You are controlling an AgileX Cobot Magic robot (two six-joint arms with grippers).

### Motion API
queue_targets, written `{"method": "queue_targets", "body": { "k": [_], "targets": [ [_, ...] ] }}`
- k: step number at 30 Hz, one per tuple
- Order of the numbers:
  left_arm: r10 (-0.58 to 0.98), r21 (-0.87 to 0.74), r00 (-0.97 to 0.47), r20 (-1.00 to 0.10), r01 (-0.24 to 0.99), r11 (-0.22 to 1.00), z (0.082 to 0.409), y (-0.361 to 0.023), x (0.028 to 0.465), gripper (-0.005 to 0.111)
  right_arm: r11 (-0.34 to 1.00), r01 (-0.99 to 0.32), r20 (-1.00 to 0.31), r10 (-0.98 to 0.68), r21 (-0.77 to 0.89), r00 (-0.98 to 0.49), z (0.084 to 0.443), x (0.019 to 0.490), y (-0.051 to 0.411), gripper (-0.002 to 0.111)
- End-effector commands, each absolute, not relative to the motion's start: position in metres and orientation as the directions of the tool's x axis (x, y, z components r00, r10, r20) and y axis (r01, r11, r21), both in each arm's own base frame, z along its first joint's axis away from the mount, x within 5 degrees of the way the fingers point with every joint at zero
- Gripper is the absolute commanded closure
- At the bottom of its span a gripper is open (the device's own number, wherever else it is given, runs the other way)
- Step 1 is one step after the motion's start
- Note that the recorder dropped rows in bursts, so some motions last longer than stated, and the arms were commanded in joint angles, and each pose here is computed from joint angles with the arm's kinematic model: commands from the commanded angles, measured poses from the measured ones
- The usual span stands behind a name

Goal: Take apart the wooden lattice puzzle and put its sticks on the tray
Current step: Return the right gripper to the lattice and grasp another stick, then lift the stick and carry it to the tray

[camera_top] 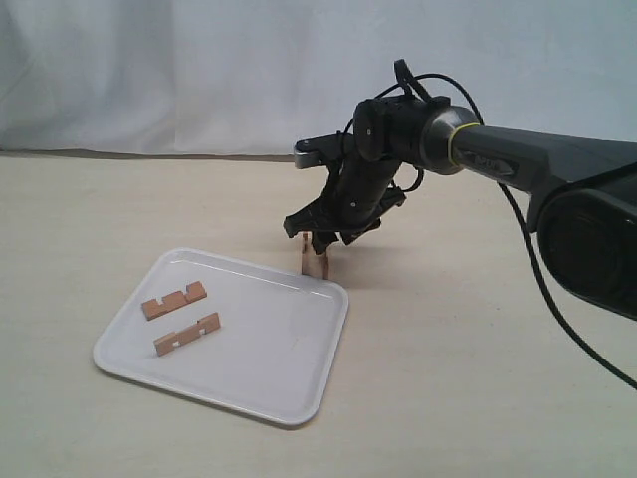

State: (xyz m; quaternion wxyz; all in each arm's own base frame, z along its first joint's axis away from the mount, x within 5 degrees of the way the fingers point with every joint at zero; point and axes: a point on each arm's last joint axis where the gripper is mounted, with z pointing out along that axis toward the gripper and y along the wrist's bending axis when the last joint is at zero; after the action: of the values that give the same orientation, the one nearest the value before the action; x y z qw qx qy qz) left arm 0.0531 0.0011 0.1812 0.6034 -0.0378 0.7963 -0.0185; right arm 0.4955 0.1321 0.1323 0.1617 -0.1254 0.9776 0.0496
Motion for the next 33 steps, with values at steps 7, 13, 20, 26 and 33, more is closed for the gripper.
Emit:
{"method": "queue_targets", "body": {
  "k": [7,13,20,26,33],
  "targets": [
    [-0.083,-0.078,-0.263,-0.961,-0.032,0.996,0.181,0.001,0.053,0.107,0.965,-0.259,-0.306,-0.234,0.046,-0.923,0.116,0.497,0.129,0.088],
    [-0.083,-0.078,-0.263,-0.961,-0.032,0.996,0.181,0.001,0.053,0.107,0.957,-0.289,-0.38,-0.263,0.011,-0.887,0.152,0.498,0.126,0.104],
    [-0.083,-0.078,-0.263,-0.961,-0.032,0.996,0.181,0.001,0.053,0.107,0.926,-0.37,-0.442,-0.361,-0.069,-0.821,0.209,0.489,0.121,0.104],
    [-0.083,-0.078,-0.263,-0.961,-0.032,0.996,0.181,0.001,0.053,0.107,0.836,-0.546,-0.46,-0.465,0.053,-0.757,0.22,0.473,0.142,0.104],
    [-0.083,-0.078,-0.26,-0.962,-0.032,0.996,0.181,0.001,0.053,0.107,0.608,-0.776,-0.487,-0.633,0.168,-0.602,0.22,0.447,0.191,0.104]
  ]
}}
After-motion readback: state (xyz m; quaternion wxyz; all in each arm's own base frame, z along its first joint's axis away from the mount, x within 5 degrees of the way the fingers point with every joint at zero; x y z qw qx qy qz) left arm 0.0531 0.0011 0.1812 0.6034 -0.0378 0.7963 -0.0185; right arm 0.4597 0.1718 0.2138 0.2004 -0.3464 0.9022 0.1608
